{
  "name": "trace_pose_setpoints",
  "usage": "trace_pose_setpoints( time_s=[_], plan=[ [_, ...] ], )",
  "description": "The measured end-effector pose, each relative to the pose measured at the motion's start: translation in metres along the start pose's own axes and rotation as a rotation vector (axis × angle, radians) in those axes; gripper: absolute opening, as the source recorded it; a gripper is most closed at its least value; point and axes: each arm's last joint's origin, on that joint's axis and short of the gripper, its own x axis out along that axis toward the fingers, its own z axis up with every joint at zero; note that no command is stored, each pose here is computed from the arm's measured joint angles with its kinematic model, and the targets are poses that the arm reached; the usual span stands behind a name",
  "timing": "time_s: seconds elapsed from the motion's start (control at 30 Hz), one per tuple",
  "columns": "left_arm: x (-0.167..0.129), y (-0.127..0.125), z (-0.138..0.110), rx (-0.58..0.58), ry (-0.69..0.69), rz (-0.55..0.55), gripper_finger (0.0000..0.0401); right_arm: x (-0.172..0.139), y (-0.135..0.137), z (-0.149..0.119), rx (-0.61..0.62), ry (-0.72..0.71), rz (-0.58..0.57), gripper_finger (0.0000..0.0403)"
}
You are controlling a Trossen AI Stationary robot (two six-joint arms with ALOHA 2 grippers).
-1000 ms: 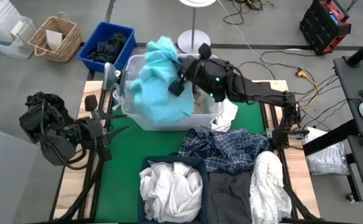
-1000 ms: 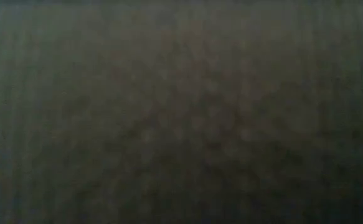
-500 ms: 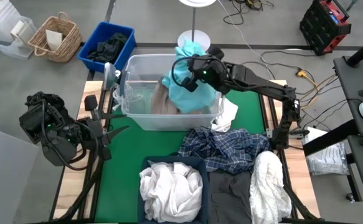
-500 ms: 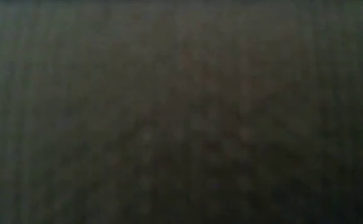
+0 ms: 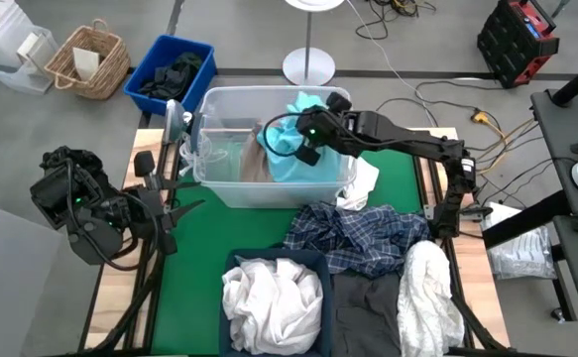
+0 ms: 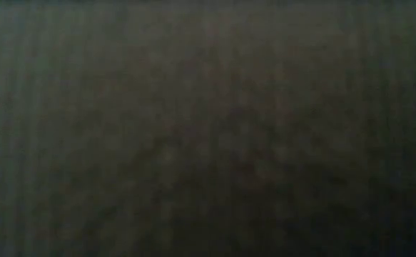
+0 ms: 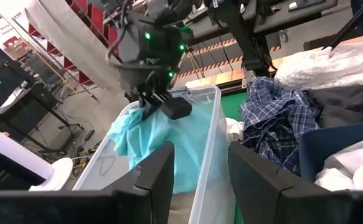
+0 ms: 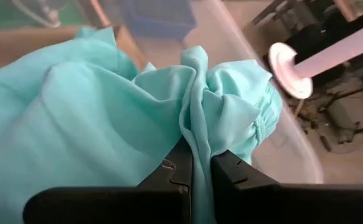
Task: Sort clothes
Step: Put the light blue shorts into the transparent laundry bin
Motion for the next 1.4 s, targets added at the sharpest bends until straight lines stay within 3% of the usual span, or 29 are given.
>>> trace_pose_setpoints(
  time_s=[0.2,0.47,0.6,0.73,0.87,1.07,1.4],
  plan=[
    [0.000,0.000,0.000,-0.016,0.000,0.000,0.0130,0.011,0.010,-0.004,0.028,0.024,0.081,0.0028],
    [0.000,0.000,0.000,-0.023,0.000,0.000,0.0130,0.007,-0.001,0.003,0.239,0.021,0.306,0.0151],
    [0.000,0.000,0.000,-0.024,0.000,0.000,0.0130,0.002,-0.012,0.009,0.320,-0.001,0.311,0.0203],
    [0.000,0.000,0.000,-0.034,0.000,0.001,0.0130,-0.008,-0.024,0.017,0.363,-0.053,0.285,0.0223],
    [0.000,0.001,0.000,-0.039,-0.004,0.015,0.0130,-0.008,-0.033,0.019,0.375,-0.069,0.271,0.0185],
    [0.000,0.002,0.000,-0.039,-0.013,0.048,0.0130,0.013,-0.044,0.011,0.380,0.002,0.279,0.0029],
    [0.002,0.003,0.000,-0.038,-0.009,0.058,0.0130,0.058,-0.019,-0.011,0.295,0.270,0.339,0.0009]
  ],
)
